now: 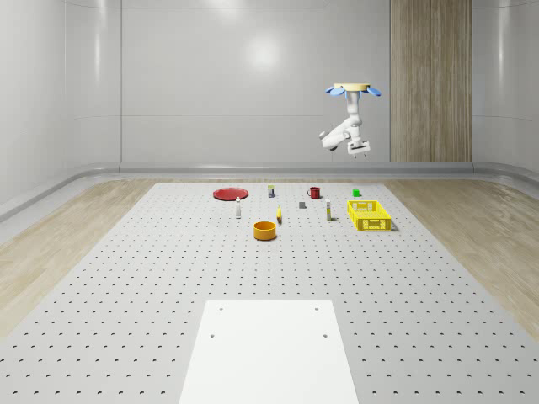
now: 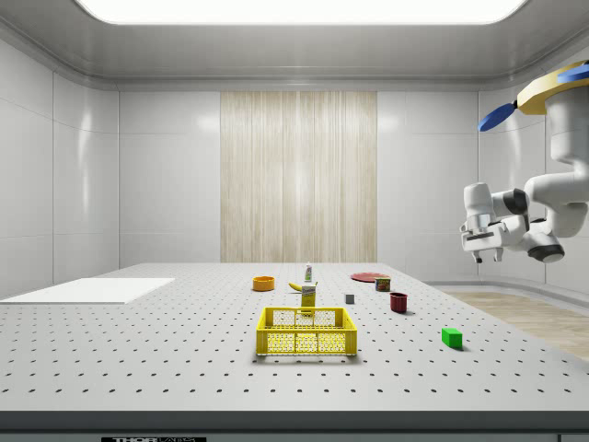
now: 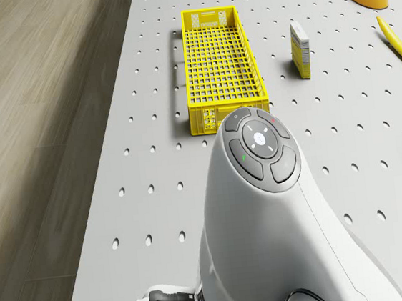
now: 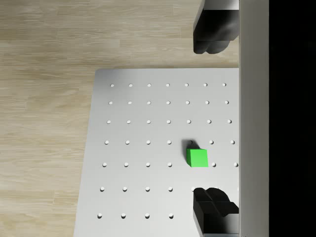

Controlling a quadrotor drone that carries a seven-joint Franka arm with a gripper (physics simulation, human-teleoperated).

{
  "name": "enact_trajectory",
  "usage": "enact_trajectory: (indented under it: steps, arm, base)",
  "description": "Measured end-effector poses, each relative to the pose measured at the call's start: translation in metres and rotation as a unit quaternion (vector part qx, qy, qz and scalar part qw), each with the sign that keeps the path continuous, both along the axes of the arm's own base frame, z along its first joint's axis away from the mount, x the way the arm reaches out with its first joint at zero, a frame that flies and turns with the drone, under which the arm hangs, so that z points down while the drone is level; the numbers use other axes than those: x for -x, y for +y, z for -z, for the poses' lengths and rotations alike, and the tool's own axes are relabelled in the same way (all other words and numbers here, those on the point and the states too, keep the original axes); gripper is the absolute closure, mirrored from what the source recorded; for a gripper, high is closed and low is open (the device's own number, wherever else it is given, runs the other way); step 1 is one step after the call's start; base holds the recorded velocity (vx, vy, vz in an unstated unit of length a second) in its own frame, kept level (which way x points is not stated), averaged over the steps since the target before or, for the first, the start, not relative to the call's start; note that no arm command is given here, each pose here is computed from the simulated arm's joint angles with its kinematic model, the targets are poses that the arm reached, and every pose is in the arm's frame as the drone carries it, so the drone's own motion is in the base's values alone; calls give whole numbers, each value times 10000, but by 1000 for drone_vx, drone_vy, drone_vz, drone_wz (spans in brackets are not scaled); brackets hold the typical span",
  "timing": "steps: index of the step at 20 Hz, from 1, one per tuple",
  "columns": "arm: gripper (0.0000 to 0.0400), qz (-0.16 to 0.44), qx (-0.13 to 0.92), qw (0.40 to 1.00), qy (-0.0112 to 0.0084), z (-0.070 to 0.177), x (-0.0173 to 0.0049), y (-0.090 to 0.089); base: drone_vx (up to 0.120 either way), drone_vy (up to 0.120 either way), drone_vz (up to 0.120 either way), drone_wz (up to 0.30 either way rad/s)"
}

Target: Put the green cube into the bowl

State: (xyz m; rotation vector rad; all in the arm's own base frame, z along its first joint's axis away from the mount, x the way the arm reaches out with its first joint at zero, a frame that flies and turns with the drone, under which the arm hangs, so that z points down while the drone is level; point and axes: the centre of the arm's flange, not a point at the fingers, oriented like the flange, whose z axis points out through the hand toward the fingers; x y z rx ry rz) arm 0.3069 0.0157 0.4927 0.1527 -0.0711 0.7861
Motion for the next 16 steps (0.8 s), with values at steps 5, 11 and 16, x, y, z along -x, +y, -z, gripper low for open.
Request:
enact_trajectory:
  steps: [5, 11, 16]
  arm:
    - [0, 12, 484, 9988, 15, 15, 1, -95]
    - [0, 17, 702, 9975, 23, 18, 1, -138]
    - [0, 19, 768, 9970, 26, 19, 1, -151]
  base:
    - [120, 0, -120, 0]
    - [120, -27, -120, 0]
    - [72, -104, -120, 0]
